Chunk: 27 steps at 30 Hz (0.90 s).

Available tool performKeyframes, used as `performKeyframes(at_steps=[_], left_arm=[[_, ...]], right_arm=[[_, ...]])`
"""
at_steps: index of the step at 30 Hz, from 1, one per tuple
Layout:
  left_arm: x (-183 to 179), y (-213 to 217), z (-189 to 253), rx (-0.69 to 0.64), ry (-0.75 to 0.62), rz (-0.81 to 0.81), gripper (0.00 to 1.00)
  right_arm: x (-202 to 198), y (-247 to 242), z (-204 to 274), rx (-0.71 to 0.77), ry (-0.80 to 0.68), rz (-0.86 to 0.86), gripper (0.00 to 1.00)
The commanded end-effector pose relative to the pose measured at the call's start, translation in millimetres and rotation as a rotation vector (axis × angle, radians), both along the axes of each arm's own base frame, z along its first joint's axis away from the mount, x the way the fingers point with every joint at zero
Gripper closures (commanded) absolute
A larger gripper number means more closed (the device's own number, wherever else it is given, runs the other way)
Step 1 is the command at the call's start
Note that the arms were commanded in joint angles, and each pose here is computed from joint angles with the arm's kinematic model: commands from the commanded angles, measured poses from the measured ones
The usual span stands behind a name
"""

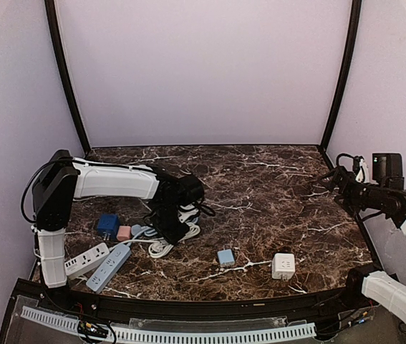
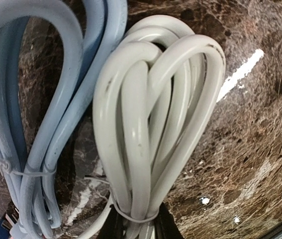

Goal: Insert the plug

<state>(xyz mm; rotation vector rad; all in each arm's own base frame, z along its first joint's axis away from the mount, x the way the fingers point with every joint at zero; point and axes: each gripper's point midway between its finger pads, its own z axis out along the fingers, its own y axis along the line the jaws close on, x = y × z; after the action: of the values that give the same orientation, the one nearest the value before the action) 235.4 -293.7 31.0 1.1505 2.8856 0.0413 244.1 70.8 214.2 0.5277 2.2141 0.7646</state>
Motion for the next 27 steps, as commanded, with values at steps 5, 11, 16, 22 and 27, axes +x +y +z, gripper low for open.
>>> performKeyframes(at_steps=[5, 11, 16, 22, 27], left_arm=[[5, -26, 10, -0.079, -0.009, 0.026, 0.94], [21, -49, 12, -0.112, -0.031, 0.058, 0.94], [35, -65, 8, -0.115, -0.045, 0.072, 0.95], [56, -93, 9, -0.155, -0.073, 0.09, 0.95], [73, -117, 2, -0.179, -0.081, 0.114, 0.95]], right_arm=[[-1, -5, 4, -0.038, -0.014, -0.004, 0.01], [-1, -6, 2, -0.048, -0.012, -0.004, 0.01], [-1, -7, 2, -0.06, -0.007, -0.003, 0.01], [-4, -10, 1, -0.083, -0.003, -0.007, 0.01], [-6, -12, 4, -0.1, -0.003, -0.013, 0.01]])
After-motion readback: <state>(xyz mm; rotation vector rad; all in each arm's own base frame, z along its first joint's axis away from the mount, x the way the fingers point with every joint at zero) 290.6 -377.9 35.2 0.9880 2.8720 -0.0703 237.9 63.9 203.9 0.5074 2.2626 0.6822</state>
